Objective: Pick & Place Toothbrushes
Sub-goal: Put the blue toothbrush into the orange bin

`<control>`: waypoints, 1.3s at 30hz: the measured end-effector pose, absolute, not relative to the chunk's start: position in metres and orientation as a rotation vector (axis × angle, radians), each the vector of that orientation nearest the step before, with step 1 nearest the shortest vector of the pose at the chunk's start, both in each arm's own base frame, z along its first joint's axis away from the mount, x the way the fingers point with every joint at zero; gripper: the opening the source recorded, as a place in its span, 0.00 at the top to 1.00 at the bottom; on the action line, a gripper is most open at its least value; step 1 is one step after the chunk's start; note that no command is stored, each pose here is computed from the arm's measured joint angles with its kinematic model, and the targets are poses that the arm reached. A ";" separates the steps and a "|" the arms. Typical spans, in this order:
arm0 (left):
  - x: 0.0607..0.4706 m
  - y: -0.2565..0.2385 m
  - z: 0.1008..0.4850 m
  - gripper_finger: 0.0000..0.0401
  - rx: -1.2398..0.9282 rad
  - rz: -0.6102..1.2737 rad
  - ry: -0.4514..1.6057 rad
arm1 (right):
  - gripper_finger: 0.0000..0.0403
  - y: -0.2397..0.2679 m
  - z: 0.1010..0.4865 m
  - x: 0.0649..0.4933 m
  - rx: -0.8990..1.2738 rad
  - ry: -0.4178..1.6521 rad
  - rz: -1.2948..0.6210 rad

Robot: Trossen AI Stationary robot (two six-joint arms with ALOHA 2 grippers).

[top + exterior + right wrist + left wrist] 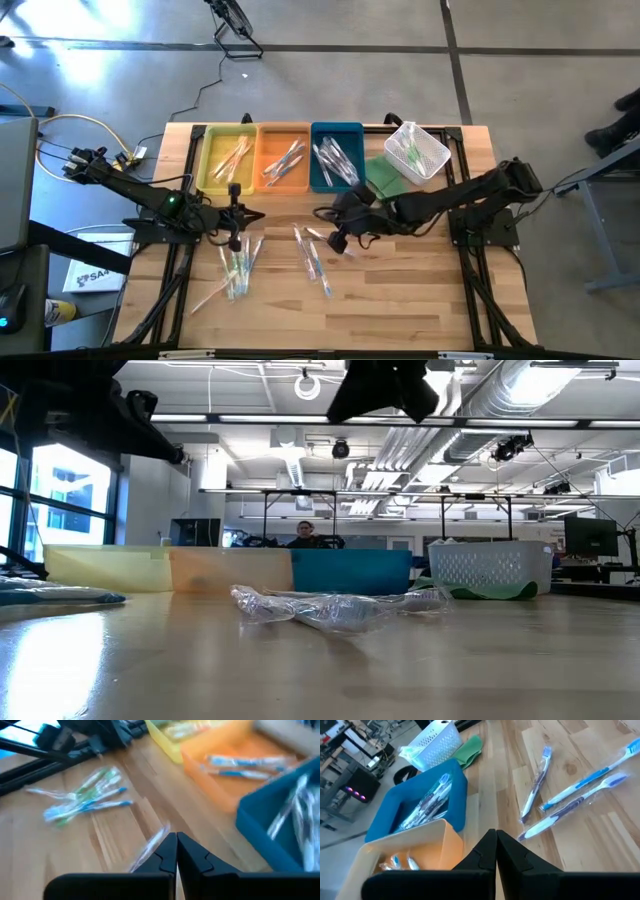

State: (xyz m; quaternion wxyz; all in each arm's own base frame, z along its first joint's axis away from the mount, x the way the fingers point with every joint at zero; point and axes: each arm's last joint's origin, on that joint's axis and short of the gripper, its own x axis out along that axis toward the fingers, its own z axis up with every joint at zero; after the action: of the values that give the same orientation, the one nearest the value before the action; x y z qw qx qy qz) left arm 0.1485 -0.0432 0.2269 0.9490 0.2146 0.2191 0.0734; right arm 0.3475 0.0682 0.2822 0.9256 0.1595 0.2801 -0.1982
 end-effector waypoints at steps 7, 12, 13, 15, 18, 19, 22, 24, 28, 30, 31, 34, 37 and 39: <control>0.148 -0.043 0.225 0.99 0.471 0.143 0.470 | 1.00 0.079 0.266 0.375 0.410 0.756 -0.411; 0.147 -0.042 0.224 0.99 0.478 0.141 0.485 | 1.00 0.091 0.256 0.400 0.399 0.915 -0.419; 0.147 -0.042 0.223 0.99 0.481 0.140 0.490 | 1.00 0.093 0.254 0.403 0.414 0.948 -0.428; 0.146 -0.042 0.223 0.99 0.484 0.139 0.497 | 1.00 0.096 0.248 0.410 0.460 1.006 -0.431; 0.146 -0.042 0.222 0.99 0.486 0.138 0.501 | 1.00 0.101 0.238 0.418 0.538 1.067 -0.408; 0.146 -0.042 0.222 0.99 0.486 0.138 0.501 | 1.00 0.102 0.235 0.419 0.562 1.079 -0.397; 0.146 -0.042 0.222 0.99 0.488 0.137 0.506 | 1.00 0.106 0.225 0.422 0.628 1.120 -0.380; 0.145 -0.042 0.221 0.99 0.493 0.135 0.517 | 1.00 0.107 0.223 0.422 0.653 1.139 -0.373; 0.145 -0.042 0.220 0.99 0.497 0.132 0.525 | 1.00 0.107 0.224 0.422 0.653 1.136 -0.373; 0.145 -0.042 0.220 0.99 0.497 0.132 0.524 | 1.00 0.107 0.223 0.422 0.651 1.143 -0.361; 0.145 -0.042 0.220 0.99 0.496 0.132 0.524 | 1.00 0.107 0.223 0.422 0.646 1.151 -0.345; 0.145 -0.042 0.220 0.99 0.496 0.132 0.524 | 1.00 0.108 0.223 0.420 0.644 1.194 -0.300; 0.145 -0.042 0.220 0.99 0.496 0.132 0.524 | 0.98 0.109 0.223 0.419 0.651 1.210 -0.294; 0.145 -0.042 0.220 0.99 0.496 0.132 0.524 | 0.94 0.109 0.222 0.419 0.646 1.209 -0.302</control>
State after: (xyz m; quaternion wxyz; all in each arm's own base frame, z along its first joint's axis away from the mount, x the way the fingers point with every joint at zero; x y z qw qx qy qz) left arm 0.1449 -0.0417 0.2202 0.9335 0.2426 0.2562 0.0645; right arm 0.4189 0.1092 0.2225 0.7636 0.2973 0.5561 -0.1389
